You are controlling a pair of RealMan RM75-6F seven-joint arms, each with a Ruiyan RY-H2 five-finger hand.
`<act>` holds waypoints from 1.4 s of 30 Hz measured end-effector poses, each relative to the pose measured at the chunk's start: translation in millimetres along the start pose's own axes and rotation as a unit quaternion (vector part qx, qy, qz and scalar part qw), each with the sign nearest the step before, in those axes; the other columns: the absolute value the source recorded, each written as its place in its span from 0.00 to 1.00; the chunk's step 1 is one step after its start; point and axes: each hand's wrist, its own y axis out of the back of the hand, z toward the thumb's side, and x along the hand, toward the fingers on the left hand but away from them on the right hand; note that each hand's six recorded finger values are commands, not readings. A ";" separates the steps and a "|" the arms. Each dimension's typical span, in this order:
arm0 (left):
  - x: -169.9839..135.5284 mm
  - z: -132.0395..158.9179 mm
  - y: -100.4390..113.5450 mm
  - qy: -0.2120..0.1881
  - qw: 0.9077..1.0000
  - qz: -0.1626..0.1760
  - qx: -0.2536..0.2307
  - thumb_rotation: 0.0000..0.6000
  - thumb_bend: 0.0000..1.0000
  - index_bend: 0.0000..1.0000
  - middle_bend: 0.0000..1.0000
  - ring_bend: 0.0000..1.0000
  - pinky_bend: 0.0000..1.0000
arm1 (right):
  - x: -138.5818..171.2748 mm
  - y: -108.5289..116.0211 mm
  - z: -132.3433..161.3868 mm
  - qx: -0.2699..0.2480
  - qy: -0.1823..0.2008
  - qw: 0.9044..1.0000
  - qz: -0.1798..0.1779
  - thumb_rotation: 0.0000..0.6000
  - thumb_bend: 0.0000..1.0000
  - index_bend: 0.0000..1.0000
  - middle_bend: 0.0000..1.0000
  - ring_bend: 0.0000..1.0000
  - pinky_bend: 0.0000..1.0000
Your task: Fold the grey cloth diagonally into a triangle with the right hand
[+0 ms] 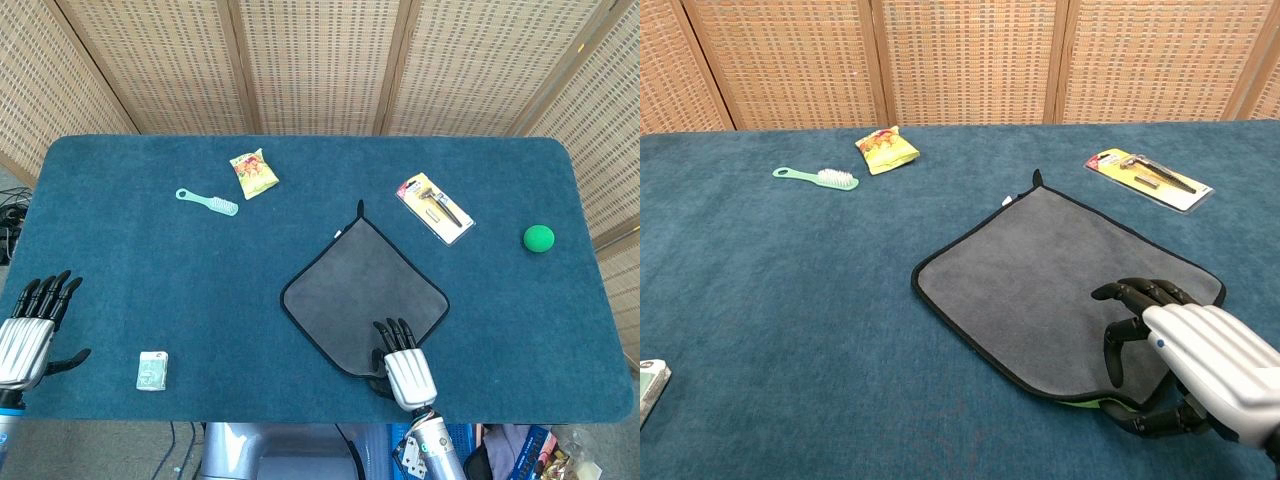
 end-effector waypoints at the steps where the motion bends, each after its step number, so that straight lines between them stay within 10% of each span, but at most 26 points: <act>1: 0.0 0.0 0.0 0.000 1.000 0.000 0.000 1.00 0.17 0.00 0.00 0.00 0.00 | -0.1 -0.1 -0.5 0.000 0.000 1.000 0.001 1.00 0.42 0.60 0.15 0.00 0.00; 23: -0.5 0.9 0.9 -0.003 1.000 0.003 -0.002 1.00 0.17 0.00 0.00 0.00 0.00 | -6.7 7.7 -2.2 -0.001 0.006 1.000 -0.008 1.00 0.56 0.60 0.16 0.00 0.00; 42: 2.0 -0.1 -0.5 0.000 1.000 0.005 0.002 1.00 0.17 0.00 0.00 0.00 0.00 | -70.4 42.4 5.3 0.064 0.036 0.997 -0.039 1.00 0.56 0.60 0.17 0.00 0.00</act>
